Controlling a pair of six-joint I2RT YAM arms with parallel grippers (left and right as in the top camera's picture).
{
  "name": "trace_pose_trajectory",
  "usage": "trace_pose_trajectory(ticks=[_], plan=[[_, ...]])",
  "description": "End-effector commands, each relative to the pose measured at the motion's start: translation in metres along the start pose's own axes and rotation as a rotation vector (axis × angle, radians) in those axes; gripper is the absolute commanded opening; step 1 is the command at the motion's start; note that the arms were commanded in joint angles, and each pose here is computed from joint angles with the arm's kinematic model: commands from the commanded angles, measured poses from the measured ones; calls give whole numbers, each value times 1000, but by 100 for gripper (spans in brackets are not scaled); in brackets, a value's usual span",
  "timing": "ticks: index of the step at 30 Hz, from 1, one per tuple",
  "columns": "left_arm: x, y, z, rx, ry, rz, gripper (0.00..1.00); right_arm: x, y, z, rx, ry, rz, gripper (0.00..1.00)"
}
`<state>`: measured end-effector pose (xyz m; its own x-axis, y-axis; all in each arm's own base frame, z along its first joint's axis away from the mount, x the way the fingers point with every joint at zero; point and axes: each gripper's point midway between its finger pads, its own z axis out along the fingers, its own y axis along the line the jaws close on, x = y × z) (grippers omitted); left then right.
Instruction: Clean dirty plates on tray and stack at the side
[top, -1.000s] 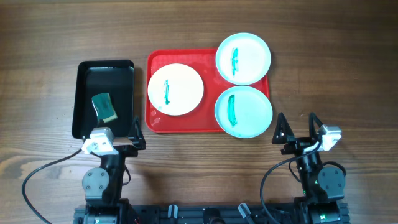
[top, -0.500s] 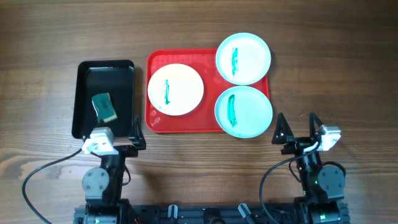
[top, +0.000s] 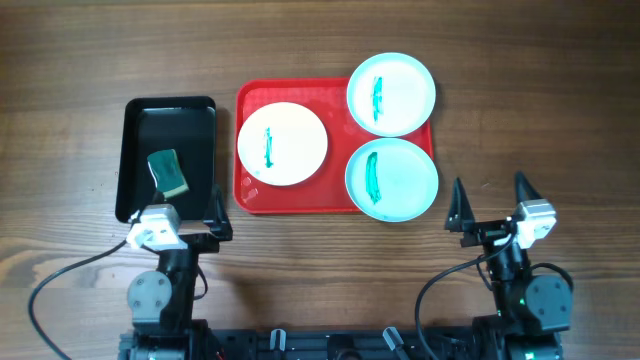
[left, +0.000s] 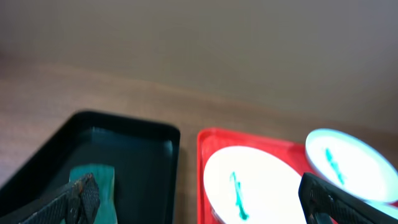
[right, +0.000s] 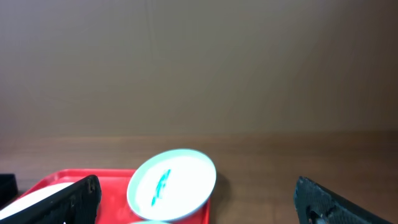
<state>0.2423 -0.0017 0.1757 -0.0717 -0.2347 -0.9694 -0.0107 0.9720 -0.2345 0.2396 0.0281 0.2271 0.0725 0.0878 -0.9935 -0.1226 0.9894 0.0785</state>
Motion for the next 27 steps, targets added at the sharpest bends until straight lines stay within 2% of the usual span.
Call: trace_pose_trajectory(ticks=[1, 8, 15, 19, 21, 23, 25, 27], plan=[[-43, -3, -7, -28, -48, 4, 100, -29, 3, 4, -6, -13, -49, 100], [-75, -11, 6, -66, 113, 6, 100, -61, 20, 36, -79, 92, -46, 100], [-99, -17, 32, -136, 404, 6, 100, -66, 44, 81, -205, 354, -14, 100], [-93, -18, 51, -202, 654, -47, 100, -58, 55, 100, -257, 550, 26, 100], [-89, -25, 57, -181, 752, -64, 100, -51, 57, 104, -263, 645, 45, 100], [-86, -31, 69, -159, 814, -80, 100, -42, 56, 109, -256, 743, 60, 100], [-73, -34, 80, -140, 863, -97, 100, -34, 52, 119, -234, 764, 59, 100], [-60, -34, 86, -138, 908, -106, 100, -26, 61, 126, -248, 790, 170, 100]])
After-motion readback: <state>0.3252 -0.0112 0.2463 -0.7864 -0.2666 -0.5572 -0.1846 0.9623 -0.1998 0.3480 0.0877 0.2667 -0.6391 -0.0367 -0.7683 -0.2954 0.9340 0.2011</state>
